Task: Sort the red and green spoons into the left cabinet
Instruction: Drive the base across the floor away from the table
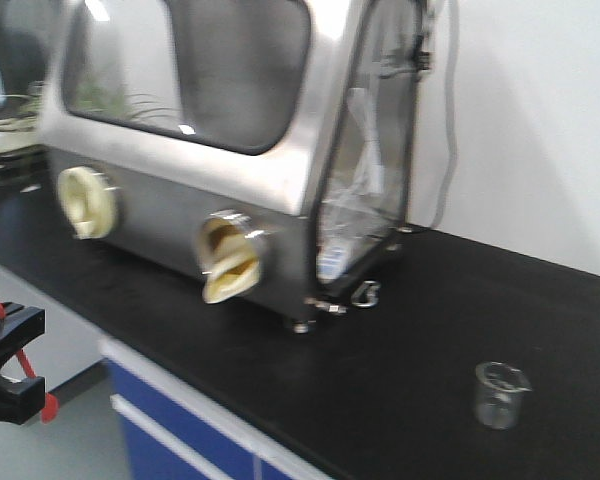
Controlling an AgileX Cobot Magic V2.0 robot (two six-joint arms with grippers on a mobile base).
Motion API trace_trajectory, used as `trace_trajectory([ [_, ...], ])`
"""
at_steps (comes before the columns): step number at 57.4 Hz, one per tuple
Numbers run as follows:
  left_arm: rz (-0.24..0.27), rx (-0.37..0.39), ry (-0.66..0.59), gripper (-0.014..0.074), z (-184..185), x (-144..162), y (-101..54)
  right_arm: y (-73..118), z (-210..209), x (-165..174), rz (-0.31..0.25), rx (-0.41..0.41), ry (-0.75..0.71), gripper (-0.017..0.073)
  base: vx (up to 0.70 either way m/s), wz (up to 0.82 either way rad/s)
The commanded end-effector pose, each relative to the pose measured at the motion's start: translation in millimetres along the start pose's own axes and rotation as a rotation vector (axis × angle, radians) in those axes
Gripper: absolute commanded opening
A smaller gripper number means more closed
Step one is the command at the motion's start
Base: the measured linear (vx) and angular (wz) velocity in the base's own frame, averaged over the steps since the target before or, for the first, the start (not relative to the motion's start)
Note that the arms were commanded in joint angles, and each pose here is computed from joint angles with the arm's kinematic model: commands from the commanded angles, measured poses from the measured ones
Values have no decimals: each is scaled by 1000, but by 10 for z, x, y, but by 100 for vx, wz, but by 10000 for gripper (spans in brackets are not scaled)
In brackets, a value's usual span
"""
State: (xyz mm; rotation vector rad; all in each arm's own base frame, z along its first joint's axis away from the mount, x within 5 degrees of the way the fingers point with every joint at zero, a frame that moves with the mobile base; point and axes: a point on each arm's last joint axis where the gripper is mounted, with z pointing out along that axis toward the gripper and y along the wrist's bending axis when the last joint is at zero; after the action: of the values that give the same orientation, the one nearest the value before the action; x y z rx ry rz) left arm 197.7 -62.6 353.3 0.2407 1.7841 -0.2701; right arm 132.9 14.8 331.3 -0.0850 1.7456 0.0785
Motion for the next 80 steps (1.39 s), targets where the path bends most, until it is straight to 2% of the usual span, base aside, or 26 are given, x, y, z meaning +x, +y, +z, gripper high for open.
trace_trajectory([
  [1,-16,-5,-132,-3,-63,-216,-6,7,-37,-196,-7,-8,-117,-3,-10,70],
  [38,-16,-5,-132,-4,-66,-217,-6,8,-38,-198,-7,-9,-120,-3,1,77],
  [80,-16,-5,-132,-4,-66,-217,-6,8,-38,-199,-7,-9,-121,-3,31,45],
])
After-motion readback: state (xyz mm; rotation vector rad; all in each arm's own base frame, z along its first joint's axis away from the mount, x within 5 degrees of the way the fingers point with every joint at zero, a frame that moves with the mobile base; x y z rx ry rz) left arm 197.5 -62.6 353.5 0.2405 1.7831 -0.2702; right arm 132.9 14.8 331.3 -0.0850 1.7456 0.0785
